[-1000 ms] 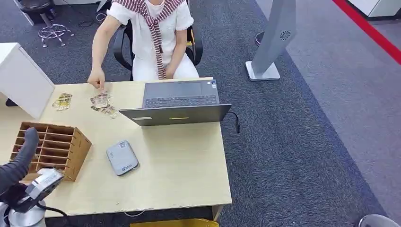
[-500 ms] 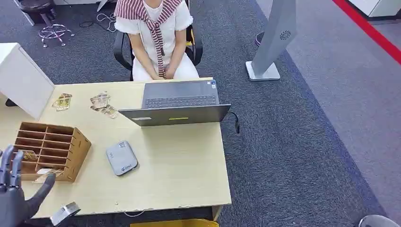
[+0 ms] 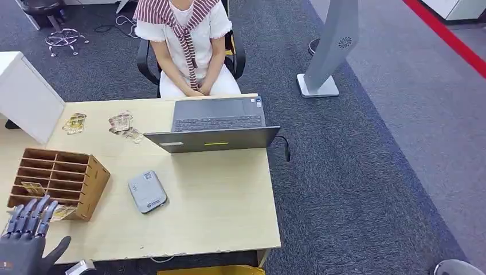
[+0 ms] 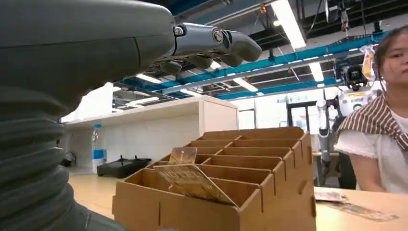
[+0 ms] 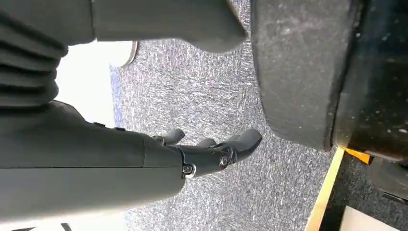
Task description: Pass the card to the sensor for recognition and then transmit it.
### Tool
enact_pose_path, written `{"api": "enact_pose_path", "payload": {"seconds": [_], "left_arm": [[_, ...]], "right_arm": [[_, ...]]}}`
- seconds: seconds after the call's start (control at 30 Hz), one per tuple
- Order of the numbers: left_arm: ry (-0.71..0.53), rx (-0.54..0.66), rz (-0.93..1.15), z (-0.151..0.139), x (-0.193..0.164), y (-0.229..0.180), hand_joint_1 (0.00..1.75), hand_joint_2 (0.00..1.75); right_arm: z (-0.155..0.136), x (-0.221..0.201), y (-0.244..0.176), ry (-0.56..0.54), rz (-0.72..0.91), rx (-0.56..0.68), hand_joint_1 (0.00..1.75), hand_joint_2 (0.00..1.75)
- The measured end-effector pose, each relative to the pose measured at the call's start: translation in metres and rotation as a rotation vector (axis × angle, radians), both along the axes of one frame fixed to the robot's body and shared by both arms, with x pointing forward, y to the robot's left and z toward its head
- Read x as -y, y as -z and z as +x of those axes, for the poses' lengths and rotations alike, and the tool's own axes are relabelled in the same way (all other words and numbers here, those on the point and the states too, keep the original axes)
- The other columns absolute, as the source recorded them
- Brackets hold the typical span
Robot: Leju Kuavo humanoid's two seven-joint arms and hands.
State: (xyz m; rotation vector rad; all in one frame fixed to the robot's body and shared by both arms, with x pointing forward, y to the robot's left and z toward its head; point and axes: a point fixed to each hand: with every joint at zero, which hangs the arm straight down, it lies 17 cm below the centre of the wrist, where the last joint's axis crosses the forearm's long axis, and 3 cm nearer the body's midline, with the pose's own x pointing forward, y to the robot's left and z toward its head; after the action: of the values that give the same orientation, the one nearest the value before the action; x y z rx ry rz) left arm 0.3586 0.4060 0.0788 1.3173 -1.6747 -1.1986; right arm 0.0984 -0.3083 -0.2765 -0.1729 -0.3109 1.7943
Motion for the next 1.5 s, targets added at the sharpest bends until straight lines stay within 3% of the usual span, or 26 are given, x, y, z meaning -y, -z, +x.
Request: {"api": "enact_pose_path", "payload": {"seconds": [0.5,0.83,1.5], "left_arm": [[0.004,0.018,-0.061,0.04,0.04,-0.005,0.0,1.75],[-0.004,0.021,-0.095,0.051,0.054,-0.007,0.0,1.75],[-0.062,0.003,-0.082,0.055,0.023,-0.002,0.0,1.75]], "right_arm": [[-0.001,0.001,0.0,-0.003,-0.006,-0.008,0.0,0.0],[-0.001,0.001,0.0,-0.004,-0.007,-0.009,0.0,0.0],[0.0,0.001,0.0,-0.016,-0.004,-0.008,0.0,0.0]]}}
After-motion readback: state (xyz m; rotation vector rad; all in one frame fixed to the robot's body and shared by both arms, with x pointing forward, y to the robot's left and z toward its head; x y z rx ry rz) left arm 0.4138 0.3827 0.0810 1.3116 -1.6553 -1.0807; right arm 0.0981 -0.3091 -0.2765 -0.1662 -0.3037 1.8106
